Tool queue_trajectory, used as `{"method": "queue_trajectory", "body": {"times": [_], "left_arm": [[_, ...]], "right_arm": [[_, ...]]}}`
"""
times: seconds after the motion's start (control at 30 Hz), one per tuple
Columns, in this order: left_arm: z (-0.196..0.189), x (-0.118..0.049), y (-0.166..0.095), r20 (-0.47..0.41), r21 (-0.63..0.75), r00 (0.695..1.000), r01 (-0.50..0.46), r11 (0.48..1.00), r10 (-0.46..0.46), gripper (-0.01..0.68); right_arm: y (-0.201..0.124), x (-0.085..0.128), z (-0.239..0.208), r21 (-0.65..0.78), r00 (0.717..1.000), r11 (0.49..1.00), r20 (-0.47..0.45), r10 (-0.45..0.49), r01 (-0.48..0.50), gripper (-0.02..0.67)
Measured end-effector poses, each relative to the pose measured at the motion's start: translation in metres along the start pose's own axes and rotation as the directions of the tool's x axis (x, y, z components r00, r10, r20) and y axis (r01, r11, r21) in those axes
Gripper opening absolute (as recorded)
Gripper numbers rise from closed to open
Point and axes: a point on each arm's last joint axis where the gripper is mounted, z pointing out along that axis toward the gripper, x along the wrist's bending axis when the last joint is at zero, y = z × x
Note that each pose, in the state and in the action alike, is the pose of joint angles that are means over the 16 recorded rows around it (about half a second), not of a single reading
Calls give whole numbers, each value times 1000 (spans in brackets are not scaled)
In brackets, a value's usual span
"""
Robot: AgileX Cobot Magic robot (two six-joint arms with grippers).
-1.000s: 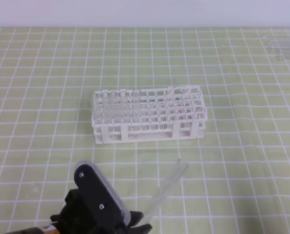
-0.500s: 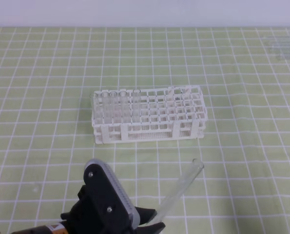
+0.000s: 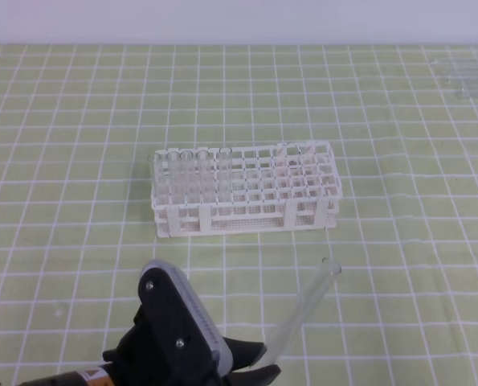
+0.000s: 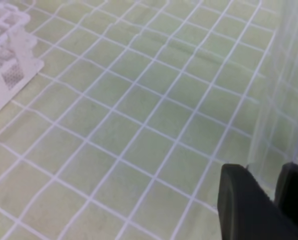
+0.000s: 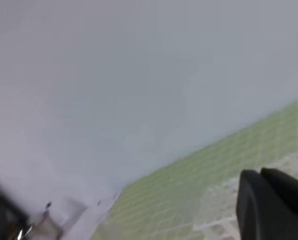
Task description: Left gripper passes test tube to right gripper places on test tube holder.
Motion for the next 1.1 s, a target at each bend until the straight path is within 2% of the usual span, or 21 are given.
{"method": "queue_trajectory", "body": {"times": [0.17, 0.33, 0.43, 0.67, 0.9, 1.0, 1.1], "left_arm": [[0, 0, 1, 6, -13, 1000, 20, 1000, -20, 106], [0, -1, 2, 9, -19, 999, 39, 999, -39, 103], [0, -1, 3, 13, -29, 999, 46, 999, -45, 98], [0, -3, 8, 40, -86, 998, 55, 995, -52, 87], [-1, -6, 14, 70, -148, 997, 54, 987, -44, 79], [0, -7, 15, 82, -167, 996, 54, 984, -41, 84], [3, -8, 16, 92, -176, 995, 54, 983, -38, 92]], "right_arm": [[11, 25, 6, 68, 986, 988, -102, -132, 139, -17], [25, 46, 21, 157, 953, 951, -194, -234, 266, -1], [35, 56, 32, 202, 930, 923, -243, -276, 327, 37], [49, 67, 59, 283, 876, 857, -360, -321, 430, 225], [51, 69, 72, 307, 837, 827, -452, -310, 472, 432], [51, 70, 73, 301, 820, 822, -485, -305, 484, 486], [51, 71, 74, 287, 806, 821, -506, -307, 493, 512]]}}
